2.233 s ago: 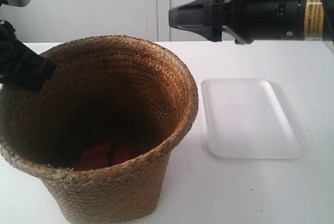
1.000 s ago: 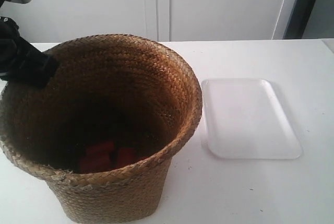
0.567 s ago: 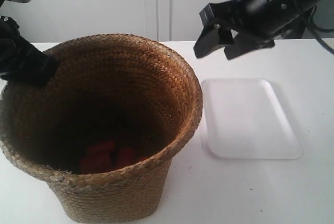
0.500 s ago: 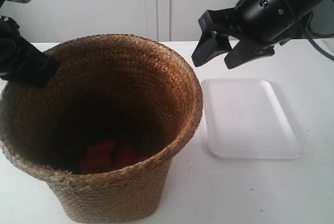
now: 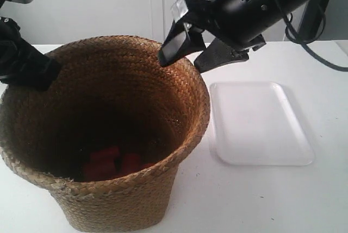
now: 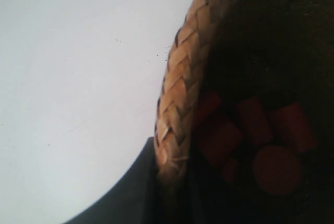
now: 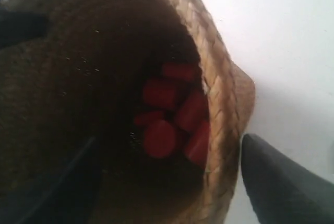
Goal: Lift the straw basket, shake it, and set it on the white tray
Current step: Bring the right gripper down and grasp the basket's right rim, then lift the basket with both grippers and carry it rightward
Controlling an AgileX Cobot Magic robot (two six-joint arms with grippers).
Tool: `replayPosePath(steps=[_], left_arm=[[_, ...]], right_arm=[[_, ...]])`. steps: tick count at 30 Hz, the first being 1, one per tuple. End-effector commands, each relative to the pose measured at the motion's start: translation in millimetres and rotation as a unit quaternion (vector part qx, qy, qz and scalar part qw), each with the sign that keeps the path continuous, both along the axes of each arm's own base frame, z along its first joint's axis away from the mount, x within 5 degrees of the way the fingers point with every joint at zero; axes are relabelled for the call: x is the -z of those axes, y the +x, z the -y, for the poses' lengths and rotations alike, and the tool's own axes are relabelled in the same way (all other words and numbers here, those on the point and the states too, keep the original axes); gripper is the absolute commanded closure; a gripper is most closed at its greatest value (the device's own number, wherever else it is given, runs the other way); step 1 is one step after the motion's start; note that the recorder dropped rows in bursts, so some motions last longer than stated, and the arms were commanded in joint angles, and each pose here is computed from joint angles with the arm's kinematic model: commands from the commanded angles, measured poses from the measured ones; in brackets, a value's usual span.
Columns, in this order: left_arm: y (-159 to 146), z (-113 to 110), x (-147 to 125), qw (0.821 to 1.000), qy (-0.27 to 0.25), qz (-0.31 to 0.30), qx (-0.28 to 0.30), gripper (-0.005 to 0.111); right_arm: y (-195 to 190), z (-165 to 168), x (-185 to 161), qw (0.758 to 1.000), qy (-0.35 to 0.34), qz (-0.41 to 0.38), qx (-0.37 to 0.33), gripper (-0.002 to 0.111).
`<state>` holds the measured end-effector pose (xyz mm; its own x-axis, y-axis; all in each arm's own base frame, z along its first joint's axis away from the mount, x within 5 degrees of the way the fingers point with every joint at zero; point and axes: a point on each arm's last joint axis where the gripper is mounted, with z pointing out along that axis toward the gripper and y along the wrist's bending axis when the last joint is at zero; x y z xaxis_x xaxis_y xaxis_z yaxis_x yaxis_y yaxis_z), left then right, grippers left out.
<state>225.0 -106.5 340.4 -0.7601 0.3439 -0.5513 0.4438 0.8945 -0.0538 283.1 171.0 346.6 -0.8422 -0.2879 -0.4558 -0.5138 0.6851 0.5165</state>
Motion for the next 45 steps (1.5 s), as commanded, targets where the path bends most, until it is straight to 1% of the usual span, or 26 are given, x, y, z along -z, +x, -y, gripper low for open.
replayPosePath(steps=[1, 3, 5, 7, 8, 9, 11, 13, 16, 17, 18, 20, 22, 24, 25, 26, 28, 30, 32, 33, 35, 37, 38, 40, 43, 45], left_arm=[[-1.9, 2.0, -1.2, 1.000, -0.011, -0.003, 0.002, 0.107], [-2.3, 1.8, -0.9, 1.000, -0.010, -0.005, 0.002, 0.107], [-3.5, 2.3, 0.1, 1.000, -0.013, -0.013, 0.002, 0.107], [-5.6, 3.7, 3.5, 0.999, -0.021, -0.028, 0.003, 0.107], [-6.4, 4.4, 6.2, 0.999, -0.023, -0.028, 0.010, 0.107], [-7.6, 4.2, 5.8, 0.999, -0.024, -0.025, 0.014, 0.107], [-20.2, 3.0, -10.0, 0.998, -0.060, 0.018, 0.032, 0.107], [-40.5, -3.3, -39.6, 0.988, -0.105, 0.105, 0.049, 0.107], [-83.9, -18.3, -84.3, 0.952, -0.173, 0.241, 0.072, 0.107], [-100.3, -21.8, -89.9, 0.946, -0.198, 0.245, 0.081, 0.107], [-112.9, -24.1, -85.4, 0.945, -0.214, 0.231, 0.087, 0.107], [-112.6, -22.6, -51.7, 0.953, -0.218, 0.195, 0.080, 0.107], [-103.5, -19.7, -13.8, 0.956, -0.227, 0.177, 0.058, 0.107], [-94.7, -18.6, 8.5, 0.954, -0.232, 0.186, 0.039, 0.107], [-92.8, -17.2, 10.1, 0.952, -0.235, 0.190, 0.042, 0.107], [-92.8, -16.5, 5.4, 0.950, -0.236, 0.200, 0.050, 0.107], [-98.0, -15.8, -20.4, 0.939, -0.238, 0.233, 0.082, 0.107], [-115.4, -17.7, -54.5, 0.926, -0.251, 0.256, 0.121, 0.107], [-131.0, -21.2, -67.3, 0.919, -0.253, 0.264, 0.145, 0.107], [-134.6, -22.0, -61.9, 0.921, -0.255, 0.256, 0.146, 0.107], [-129.0, -21.5, -32.3, 0.930, -0.254, 0.232, 0.126, 0.107], [-115.7, -23.5, -8.0, 0.935, -0.251, 0.240, 0.077, 0.107], [-111.0, -23.2, -5.4, 0.934, -0.257, 0.242, 0.063, 0.107], [-114.4, -20.6, -24.7, 0.928, -0.255, 0.256, 0.096, 0.107], [-134.1, -22.4, -66.5, 0.909, -0.264, 0.286, 0.146, 0.107], [-143.2, -24.6, -76.0, 0.902, -0.276, 0.293, 0.154, 0.107]], right_arm=[[-2.0, -6.9, 14.1, 0.996, -0.091, 0.001, 0.019, 0.038], [-0.7, -11.3, 21.0, 0.995, -0.098, -0.013, 0.024, 0.039], [1.7, -18.3, 28.7, 0.995, -0.091, -0.029, 0.020, 0.046], [1.8, -21.9, 36.1, 0.994, -0.095, -0.044, 0.018, 0.074], [1.5, -23.6, 42.3, 0.995, -0.095, -0.035, 0.016, 0.095], [1.5, -24.1, 45.1, 0.996, -0.091, -0.018, 0.020, 0.108], [5.6, -18.1, 40.5, 0.993, -0.058, 0.088, 0.062, 0.108], [-2.6, -5.2, 16.0, 0.973, -0.013, 0.205, 0.107, 0.108], [-68.8, 17.7, -68.8, 0.913, 0.084, 0.383, 0.109, 0.108], [-96.8, 27.2, -92.7, 0.896, 0.121, 0.414, 0.106, 0.108], [-120.1, 35.0, -100.4, 0.901, 0.159, 0.388, 0.109, 0.108], [-137.1, 35.2, -73.1, 0.925, 0.161, 0.329, 0.096, 0.108], [-132.3, 28.1, -28.6, 0.936, 0.132, 0.313, 0.097, 0.108], [-120.7, 26.2, 2.4, 0.931, 0.116, 0.320, 0.129, 0.108], [-117.0, 26.3, 9.8, 0.927, 0.113, 0.327, 0.141, 0.108], [-115.3, 26.2, 9.2, 0.924, 0.113, 0.337, 0.143, 0.108], [-118.6, 26.4, -13.4, 0.915, 0.130, 0.359, 0.134, 0.108], [-133.9, 28.7, -46.2, 0.905, 0.159, 0.380, 0.106, 0.108], [-147.2, 34.3, -53.5, 0.900, 0.176, 0.387, 0.096, 0.108], [-147.8, 33.2, -39.8, 0.906, 0.172, 0.373, 0.098, 0.108], [-140.5, 28.1, 8.5, 0.920, 0.141, 0.346, 0.115, 0.108], [-130.3, 27.3, 36.9, 0.915, 0.127, 0.352, 0.152, 0.108], [-128.2, 27.2, 37.6, 0.912, 0.127, 0.356, 0.157, 0.108], [-131.9, 27.1, 12.9, 0.904, 0.145, 0.375, 0.143, 0.108], [-157.3, 37.1, -54.5, 0.886, 0.203, 0.405, 0.099, 0.108], [-173.6, 50.2, -76.0, 0.871, 0.226, 0.426, 0.089, 0.108]])
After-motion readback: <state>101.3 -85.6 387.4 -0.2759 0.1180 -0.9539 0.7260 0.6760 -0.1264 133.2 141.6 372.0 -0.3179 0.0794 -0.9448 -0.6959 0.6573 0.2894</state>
